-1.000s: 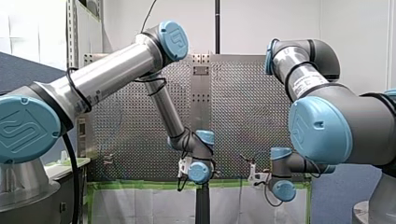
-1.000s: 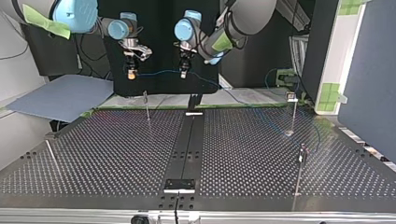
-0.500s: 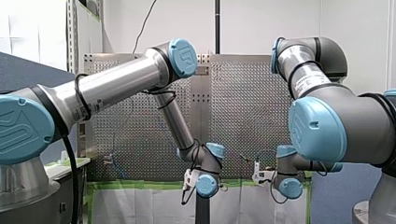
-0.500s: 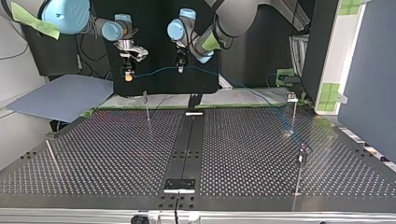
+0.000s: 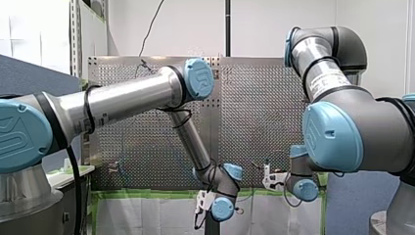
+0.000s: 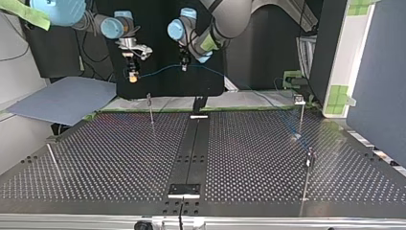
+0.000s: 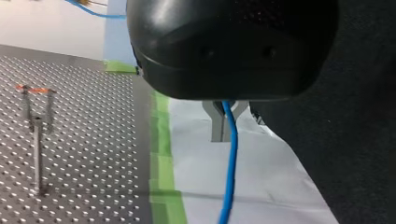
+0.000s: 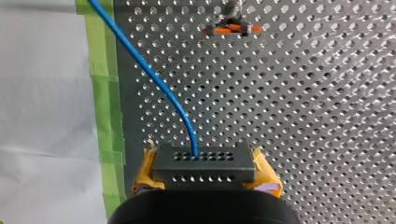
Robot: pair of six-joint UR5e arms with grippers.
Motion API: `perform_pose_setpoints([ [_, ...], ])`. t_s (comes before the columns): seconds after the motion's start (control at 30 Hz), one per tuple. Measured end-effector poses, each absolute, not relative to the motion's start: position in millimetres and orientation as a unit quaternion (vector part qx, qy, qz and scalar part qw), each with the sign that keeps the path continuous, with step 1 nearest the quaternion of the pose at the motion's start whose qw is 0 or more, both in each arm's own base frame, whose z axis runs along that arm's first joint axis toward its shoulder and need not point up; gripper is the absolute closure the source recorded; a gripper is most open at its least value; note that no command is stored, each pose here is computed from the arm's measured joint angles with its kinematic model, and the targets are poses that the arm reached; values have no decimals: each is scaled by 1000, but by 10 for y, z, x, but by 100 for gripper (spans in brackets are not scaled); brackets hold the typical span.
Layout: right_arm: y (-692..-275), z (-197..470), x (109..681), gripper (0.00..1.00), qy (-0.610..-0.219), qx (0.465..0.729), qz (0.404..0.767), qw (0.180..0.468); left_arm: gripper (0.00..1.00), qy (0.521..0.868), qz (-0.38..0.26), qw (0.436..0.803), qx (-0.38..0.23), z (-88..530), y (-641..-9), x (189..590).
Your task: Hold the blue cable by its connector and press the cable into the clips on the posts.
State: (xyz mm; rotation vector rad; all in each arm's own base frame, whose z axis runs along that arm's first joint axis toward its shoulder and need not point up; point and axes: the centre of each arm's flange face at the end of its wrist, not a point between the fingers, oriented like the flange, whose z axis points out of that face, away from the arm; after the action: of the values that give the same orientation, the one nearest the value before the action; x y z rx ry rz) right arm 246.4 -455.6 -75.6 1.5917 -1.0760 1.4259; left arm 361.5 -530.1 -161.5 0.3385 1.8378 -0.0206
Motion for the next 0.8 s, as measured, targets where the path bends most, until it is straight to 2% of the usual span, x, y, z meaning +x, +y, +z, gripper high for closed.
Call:
perform_pose_setpoints([
  [0.2,-4570,-586,2457,100,-415,613,562,369,100,791,-11,600,123,-1638,-5391,3691],
  [0.8,-4631,-524,2444,100,-418,593,589,356,100,771,-55,627,92,-1254,-5961,3877],
])
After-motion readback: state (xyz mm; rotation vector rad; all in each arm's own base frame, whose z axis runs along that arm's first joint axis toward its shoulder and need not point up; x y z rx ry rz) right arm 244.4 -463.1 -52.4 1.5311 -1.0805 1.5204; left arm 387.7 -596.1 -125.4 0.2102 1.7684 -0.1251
